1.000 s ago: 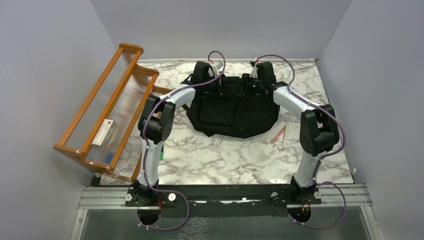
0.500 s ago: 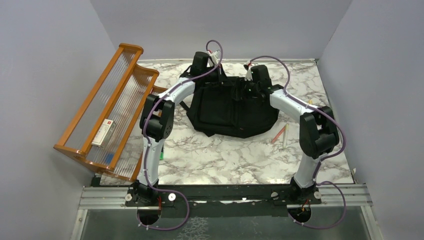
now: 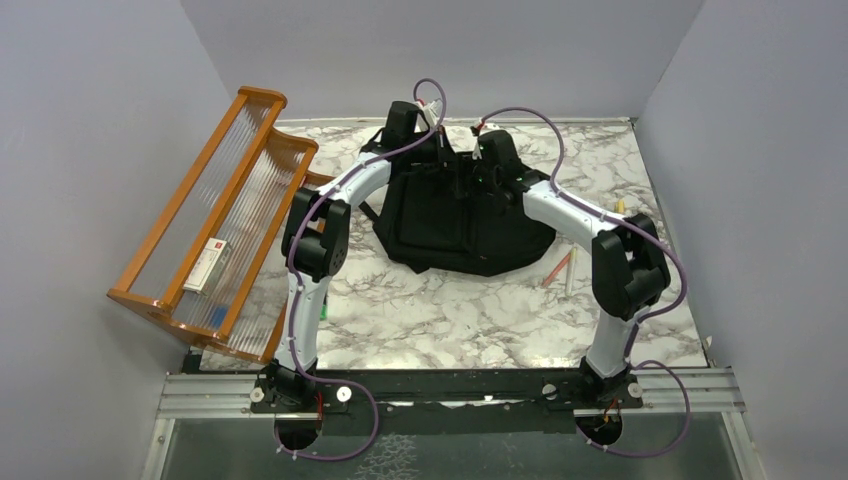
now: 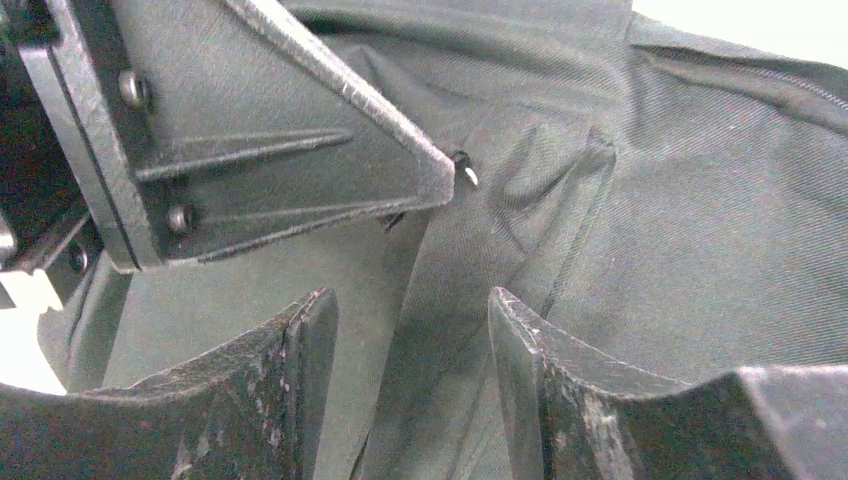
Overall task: Pack the student bag
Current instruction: Unzip the student bag at the center of the board.
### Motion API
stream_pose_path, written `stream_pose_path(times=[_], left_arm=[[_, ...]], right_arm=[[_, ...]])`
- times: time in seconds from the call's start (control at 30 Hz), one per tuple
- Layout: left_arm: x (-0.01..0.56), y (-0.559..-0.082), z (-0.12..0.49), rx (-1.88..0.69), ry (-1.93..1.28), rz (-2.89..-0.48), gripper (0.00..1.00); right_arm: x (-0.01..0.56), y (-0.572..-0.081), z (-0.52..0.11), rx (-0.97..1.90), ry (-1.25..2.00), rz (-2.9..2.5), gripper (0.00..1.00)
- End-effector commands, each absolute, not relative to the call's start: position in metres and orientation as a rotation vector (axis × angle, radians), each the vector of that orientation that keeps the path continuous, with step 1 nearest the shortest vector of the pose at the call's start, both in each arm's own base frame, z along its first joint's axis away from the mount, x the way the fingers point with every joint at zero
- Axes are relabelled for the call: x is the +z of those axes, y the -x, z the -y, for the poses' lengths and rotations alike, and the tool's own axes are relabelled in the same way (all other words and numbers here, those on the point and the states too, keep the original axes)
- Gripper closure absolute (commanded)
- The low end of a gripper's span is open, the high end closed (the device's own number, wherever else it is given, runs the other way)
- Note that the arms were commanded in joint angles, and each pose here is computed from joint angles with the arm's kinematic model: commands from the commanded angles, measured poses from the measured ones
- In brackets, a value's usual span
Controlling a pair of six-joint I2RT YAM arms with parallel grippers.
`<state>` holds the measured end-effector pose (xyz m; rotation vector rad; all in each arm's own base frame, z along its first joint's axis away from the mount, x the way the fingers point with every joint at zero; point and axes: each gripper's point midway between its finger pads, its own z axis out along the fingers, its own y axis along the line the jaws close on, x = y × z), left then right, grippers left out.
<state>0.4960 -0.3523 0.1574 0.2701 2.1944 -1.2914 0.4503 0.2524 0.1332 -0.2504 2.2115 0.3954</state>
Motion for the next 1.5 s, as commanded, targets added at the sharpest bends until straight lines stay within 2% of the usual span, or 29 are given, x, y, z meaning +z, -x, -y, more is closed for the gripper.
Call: stream_pose_path(times=[0.0,0.17,0.23,0.43,0.8,0.87,1.07,1.23,1.47], left_arm=[[0.167,-0.503,0.349,-1.306,-0.292,-2.162,1.00],[0.166,-0.502,0.348,-1.308,-0.291,-2.166,1.00],[0.165,-0.502,0.348,-1.308,-0.289,-2.168,1.00],[0.162,-0.503,0.348,-1.311,-0.286,-2.172,1.00],[0.160,-0.503,0.348,-1.318,-0.286,-2.179,1.00],[0.160,-0.503,0.348,-1.317,-0.287,-2.180,1.00],[0.155,-0.500,0.345,-1.310,-0.290,-2.192,1.00],[0.145,-0.494,0.340,-1.285,-0.291,-2.215,1.00],[0.138,-0.487,0.333,-1.258,-0.288,-2.236,1.00]], right_arm=[[0.136,-0.472,-0.238,0.214,0.147,-2.165,0.41],[0.140,-0.478,-0.230,0.149,0.126,-2.142,0.58],[0.140,-0.478,-0.230,0.147,0.129,-2.146,0.59],[0.142,-0.475,-0.247,0.251,0.208,-2.143,0.42],[0.120,-0.477,-0.255,0.238,0.293,-2.214,0.45],[0.119,-0.479,-0.250,0.200,0.273,-2.215,0.52],[0.127,-0.483,-0.233,0.102,0.208,-2.200,0.82],[0.137,-0.482,-0.234,0.149,0.180,-2.189,0.97],[0.138,-0.482,-0.223,0.278,0.093,-2.217,0.99]])
